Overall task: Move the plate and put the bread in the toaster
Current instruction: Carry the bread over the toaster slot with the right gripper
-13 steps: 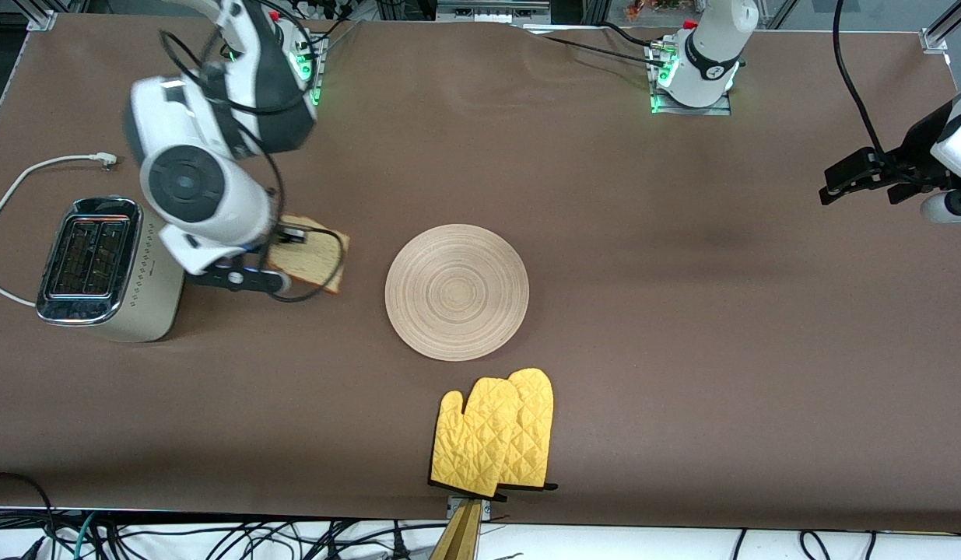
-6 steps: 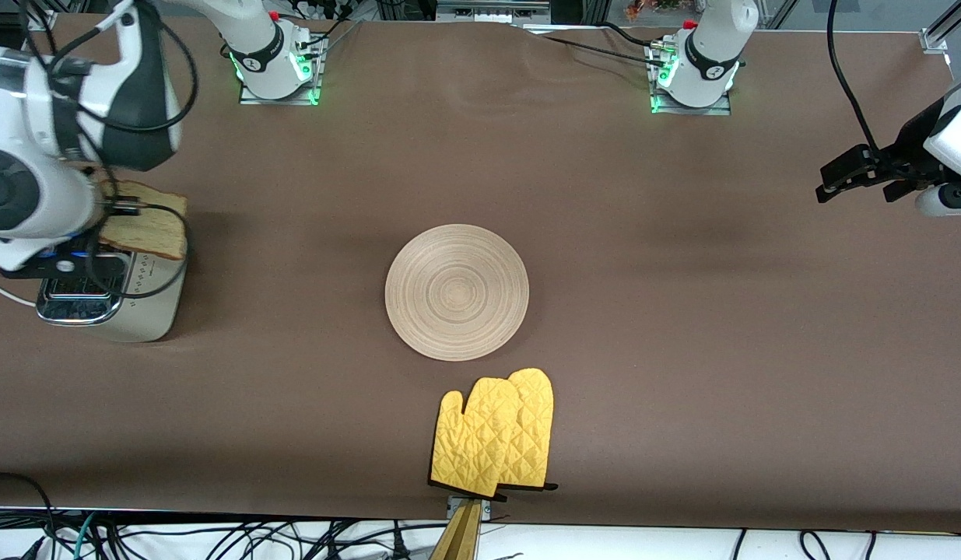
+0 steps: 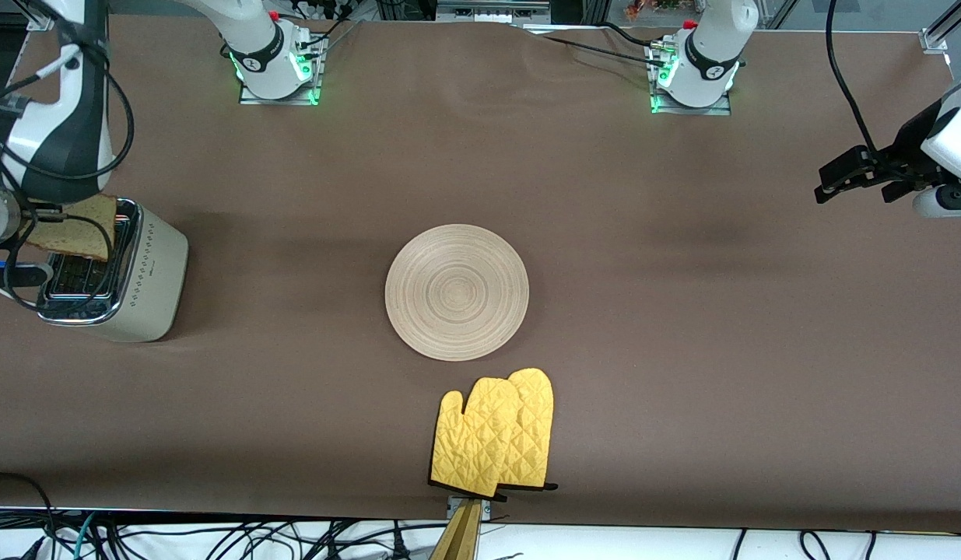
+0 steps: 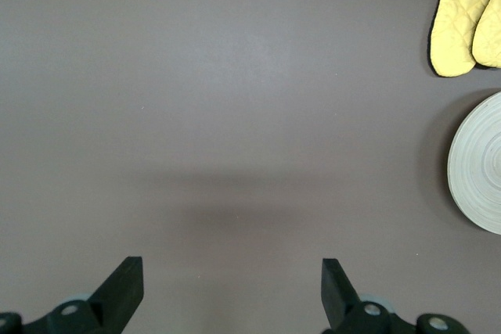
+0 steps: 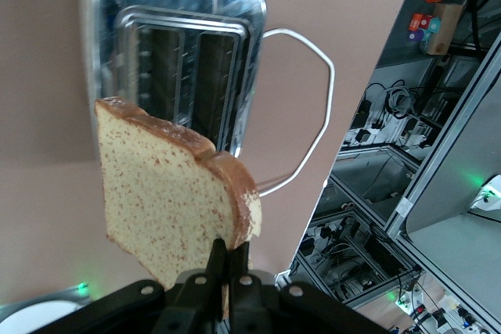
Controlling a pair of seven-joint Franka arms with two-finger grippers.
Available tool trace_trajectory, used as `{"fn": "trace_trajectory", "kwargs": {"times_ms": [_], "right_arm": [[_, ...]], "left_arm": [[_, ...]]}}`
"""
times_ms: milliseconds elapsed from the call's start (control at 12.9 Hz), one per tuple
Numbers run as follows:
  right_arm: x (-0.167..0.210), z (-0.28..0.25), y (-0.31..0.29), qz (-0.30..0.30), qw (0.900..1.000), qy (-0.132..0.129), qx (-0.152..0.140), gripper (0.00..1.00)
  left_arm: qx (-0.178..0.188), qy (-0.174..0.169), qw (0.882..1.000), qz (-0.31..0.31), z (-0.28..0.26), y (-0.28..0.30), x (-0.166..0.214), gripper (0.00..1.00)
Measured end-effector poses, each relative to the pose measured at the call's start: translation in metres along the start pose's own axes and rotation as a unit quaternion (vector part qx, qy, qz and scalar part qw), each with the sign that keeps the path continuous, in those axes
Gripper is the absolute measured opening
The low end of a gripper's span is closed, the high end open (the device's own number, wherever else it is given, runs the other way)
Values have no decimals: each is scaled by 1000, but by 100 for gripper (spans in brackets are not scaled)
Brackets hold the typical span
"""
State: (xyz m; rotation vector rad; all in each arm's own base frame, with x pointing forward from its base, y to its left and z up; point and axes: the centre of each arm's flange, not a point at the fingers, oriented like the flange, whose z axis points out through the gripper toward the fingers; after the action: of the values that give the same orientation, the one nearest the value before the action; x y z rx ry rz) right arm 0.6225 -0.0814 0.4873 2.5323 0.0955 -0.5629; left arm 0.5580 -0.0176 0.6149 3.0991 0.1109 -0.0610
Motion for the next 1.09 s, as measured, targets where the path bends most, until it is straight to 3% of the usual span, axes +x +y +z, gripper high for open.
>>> {"fn": "trace_trajectory", "kwargs": {"times_ms": [388,1086], "right_arm": [[31,29,-2,0,1000,2,-19,4],[37,44,4,5,1000,-10,-22,4]], "left_arm": [[0,0,1000,1,0,1,0,100],[0,0,1000,2,0,2,-1,100]]}}
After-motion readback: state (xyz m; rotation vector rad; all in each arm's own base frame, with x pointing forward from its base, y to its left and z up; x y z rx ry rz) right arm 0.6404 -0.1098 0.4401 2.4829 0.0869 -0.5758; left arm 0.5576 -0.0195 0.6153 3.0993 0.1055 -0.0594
